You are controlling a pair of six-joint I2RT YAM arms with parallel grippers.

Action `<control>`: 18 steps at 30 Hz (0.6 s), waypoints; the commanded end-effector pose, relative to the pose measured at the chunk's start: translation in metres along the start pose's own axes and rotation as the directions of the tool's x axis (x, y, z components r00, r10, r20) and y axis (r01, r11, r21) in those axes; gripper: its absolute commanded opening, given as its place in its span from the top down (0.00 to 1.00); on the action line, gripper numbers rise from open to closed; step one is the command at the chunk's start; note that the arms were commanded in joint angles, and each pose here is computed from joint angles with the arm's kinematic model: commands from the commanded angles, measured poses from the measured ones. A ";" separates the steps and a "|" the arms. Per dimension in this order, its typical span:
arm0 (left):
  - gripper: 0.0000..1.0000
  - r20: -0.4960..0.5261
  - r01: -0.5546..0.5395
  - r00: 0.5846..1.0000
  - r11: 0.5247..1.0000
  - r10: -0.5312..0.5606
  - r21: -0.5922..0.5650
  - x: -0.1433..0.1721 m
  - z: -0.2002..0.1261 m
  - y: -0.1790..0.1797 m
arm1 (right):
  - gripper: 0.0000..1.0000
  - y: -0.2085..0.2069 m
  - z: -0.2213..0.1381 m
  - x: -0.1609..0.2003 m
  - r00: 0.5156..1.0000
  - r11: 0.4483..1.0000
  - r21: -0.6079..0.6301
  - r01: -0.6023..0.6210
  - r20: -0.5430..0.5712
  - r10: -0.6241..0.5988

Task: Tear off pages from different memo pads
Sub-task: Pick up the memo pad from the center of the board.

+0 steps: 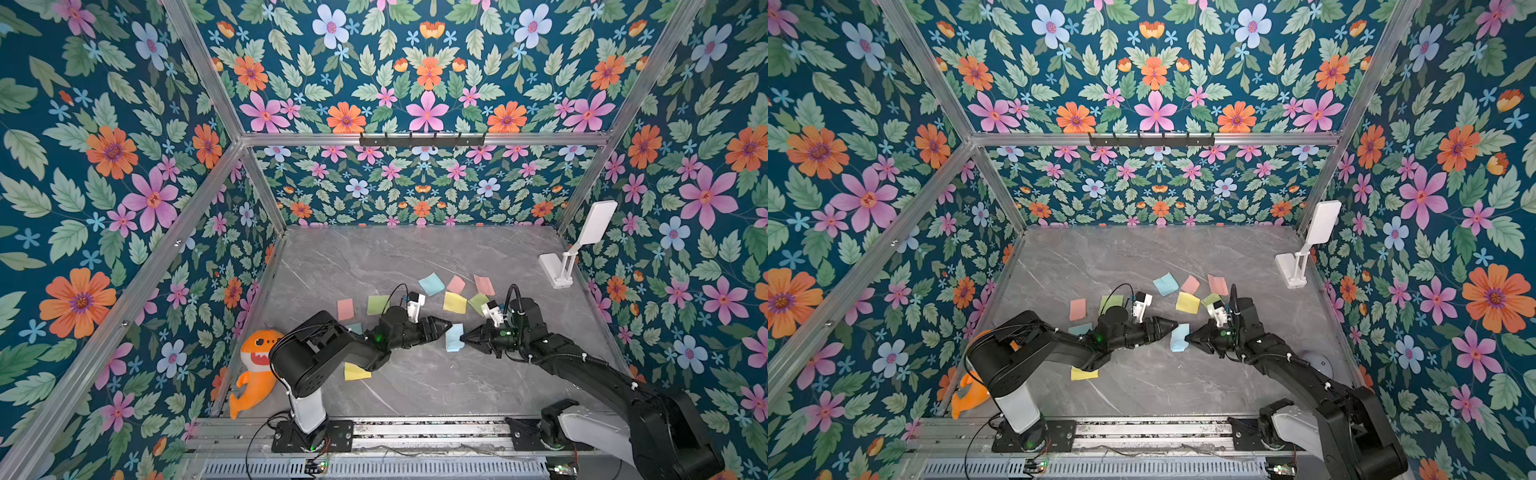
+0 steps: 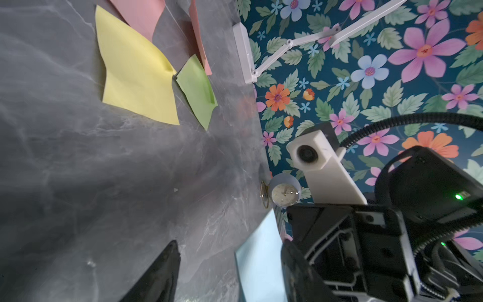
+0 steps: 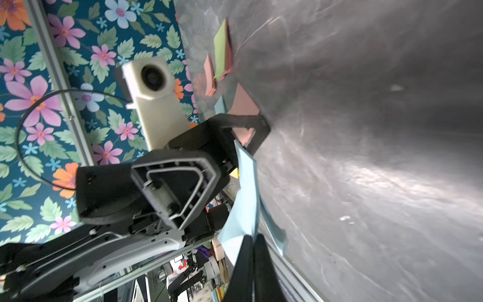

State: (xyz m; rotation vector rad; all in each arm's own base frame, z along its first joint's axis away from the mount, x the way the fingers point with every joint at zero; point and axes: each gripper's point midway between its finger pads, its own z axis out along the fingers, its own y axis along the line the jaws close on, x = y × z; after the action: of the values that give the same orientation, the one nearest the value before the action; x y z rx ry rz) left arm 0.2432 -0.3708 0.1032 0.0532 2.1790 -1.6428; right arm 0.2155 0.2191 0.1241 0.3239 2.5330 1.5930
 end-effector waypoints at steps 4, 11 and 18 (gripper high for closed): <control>0.63 0.019 0.008 1.000 0.986 -0.011 0.168 -0.008 -0.002 -0.040 | 1.00 0.017 0.001 0.004 0.999 0.998 -0.047 -0.033 -0.025 0.032; 1.00 0.008 0.011 1.000 0.987 -0.013 0.158 -0.009 -0.001 -0.042 | 1.00 0.025 0.000 0.005 0.999 0.998 -0.061 -0.017 -0.039 0.015; 1.00 -0.021 0.107 0.994 0.994 -0.107 -0.011 -0.013 -0.006 -0.018 | 0.48 0.014 -0.017 0.016 0.962 0.941 0.208 0.268 -0.016 -0.271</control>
State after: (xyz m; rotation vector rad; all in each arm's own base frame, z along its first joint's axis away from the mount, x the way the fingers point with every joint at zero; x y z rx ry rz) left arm 0.2489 -0.3732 0.1450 -0.0014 2.1095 -1.7765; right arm 0.2090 0.2285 0.1571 0.2102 2.5261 1.5486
